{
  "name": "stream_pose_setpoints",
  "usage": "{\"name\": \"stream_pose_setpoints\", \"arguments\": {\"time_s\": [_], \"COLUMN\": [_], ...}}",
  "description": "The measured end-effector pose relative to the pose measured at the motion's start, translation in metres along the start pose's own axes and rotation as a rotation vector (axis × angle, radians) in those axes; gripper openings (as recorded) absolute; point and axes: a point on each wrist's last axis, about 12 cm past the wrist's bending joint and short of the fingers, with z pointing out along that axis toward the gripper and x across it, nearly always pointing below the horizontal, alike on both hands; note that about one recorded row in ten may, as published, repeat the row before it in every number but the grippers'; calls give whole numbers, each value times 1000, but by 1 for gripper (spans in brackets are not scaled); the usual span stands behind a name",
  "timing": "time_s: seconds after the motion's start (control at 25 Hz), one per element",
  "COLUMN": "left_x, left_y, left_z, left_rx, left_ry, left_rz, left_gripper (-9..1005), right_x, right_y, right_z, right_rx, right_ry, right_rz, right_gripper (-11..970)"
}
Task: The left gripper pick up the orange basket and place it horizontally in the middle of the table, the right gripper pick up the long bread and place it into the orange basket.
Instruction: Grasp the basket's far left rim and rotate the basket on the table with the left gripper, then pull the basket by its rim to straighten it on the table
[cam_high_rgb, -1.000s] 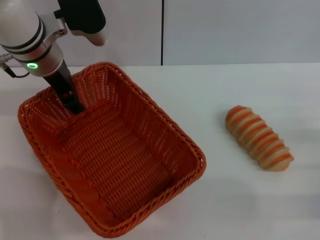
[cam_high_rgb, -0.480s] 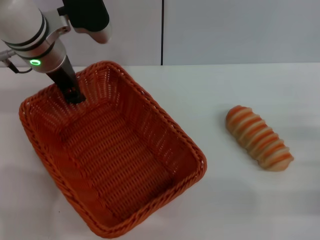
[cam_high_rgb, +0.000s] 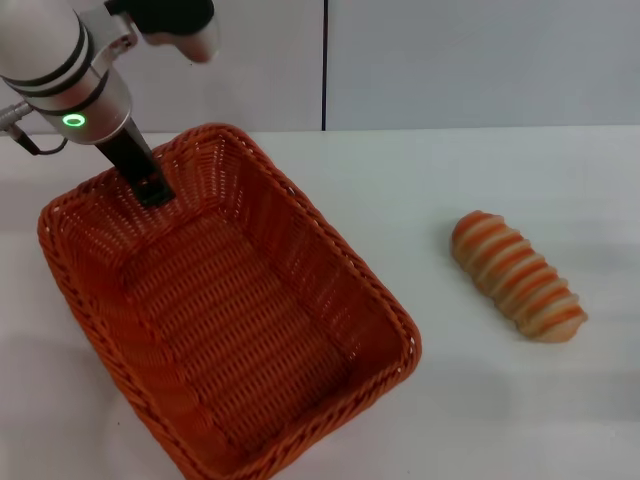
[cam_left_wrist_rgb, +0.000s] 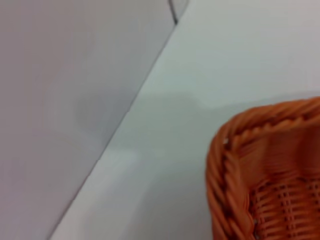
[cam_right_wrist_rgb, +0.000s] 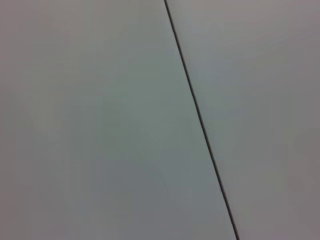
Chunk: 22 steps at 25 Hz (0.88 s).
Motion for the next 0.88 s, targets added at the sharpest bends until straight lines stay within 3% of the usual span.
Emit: {"name": "stream_pose_setpoints", "arguments": {"time_s": [0.24, 0.28, 0.44, 0.72, 0.88], "left_x": [4, 4, 17, 38, 52], "left_y": [11, 11, 32, 39, 31], "left_z": [-11, -11, -24, -31, -31], "left_rx": [15, 15, 7, -28, -22], "left_ry": [-42, -42, -100, -95, -74], "left_rz": [-261, -261, -513, -674, -733], "left_gripper": [205, 199, 172, 153, 148], "right_x": [-10, -12, -19, -28, -32], "right_y": [-12, -14, -21, -24, -25], "right_z": [14, 17, 30, 55, 69], "right_rx": [-16, -19, -25, -65, -134], "right_ry": [-16, -19, -23, -19, 15], "right_rz": [1, -1, -17, -75, -76], "right_gripper": [508, 509, 512, 517, 520]}}
